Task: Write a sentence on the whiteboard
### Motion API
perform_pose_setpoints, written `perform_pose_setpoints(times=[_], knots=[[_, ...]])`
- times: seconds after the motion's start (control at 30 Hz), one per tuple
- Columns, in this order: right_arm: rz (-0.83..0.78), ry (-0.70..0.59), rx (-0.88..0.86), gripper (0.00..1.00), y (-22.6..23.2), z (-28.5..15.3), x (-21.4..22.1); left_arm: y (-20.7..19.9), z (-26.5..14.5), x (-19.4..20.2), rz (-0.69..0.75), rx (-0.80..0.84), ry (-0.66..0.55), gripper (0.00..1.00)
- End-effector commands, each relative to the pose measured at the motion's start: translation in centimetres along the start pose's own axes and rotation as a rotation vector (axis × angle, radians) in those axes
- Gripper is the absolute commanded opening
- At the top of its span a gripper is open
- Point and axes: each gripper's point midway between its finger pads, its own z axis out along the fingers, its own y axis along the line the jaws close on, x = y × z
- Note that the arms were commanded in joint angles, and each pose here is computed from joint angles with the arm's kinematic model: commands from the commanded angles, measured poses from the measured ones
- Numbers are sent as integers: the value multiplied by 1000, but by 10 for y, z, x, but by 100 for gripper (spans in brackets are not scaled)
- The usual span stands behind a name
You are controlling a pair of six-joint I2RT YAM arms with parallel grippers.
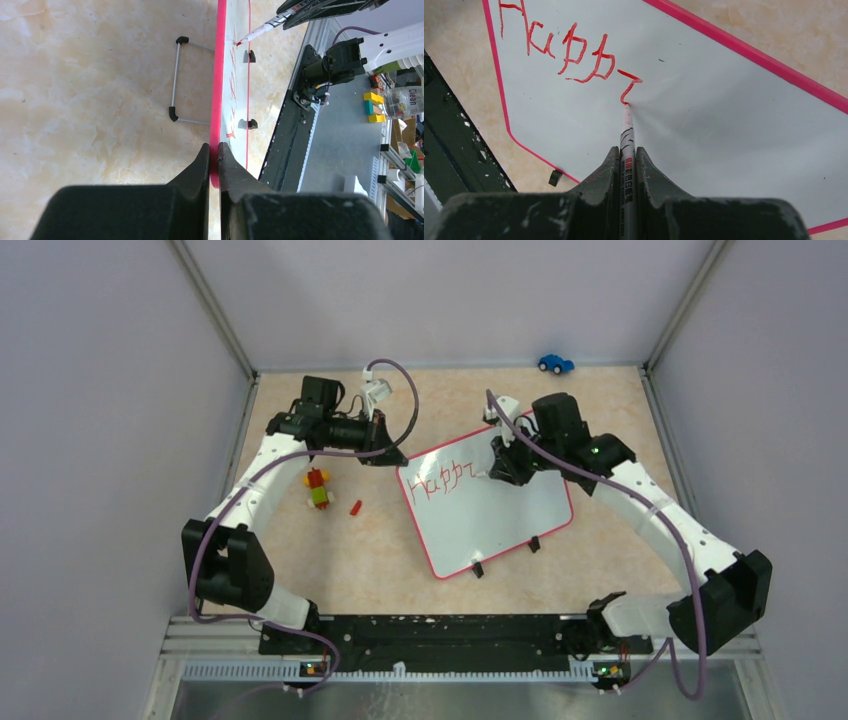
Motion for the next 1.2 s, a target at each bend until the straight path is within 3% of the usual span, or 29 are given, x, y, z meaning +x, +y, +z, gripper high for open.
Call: perform_pose_setpoints(times=[0.0,0.33,1.17], knots=[[-54,-89,83,0,-13,-21,-34,-9,10,16,-17,35,52,0],[-63,-158,51,0,-8,-30,-67,-10,10,15,-15,37,52,0],[-35,-60,35,0,-7,-2,-34,-9,10,16,-13,32,52,0]])
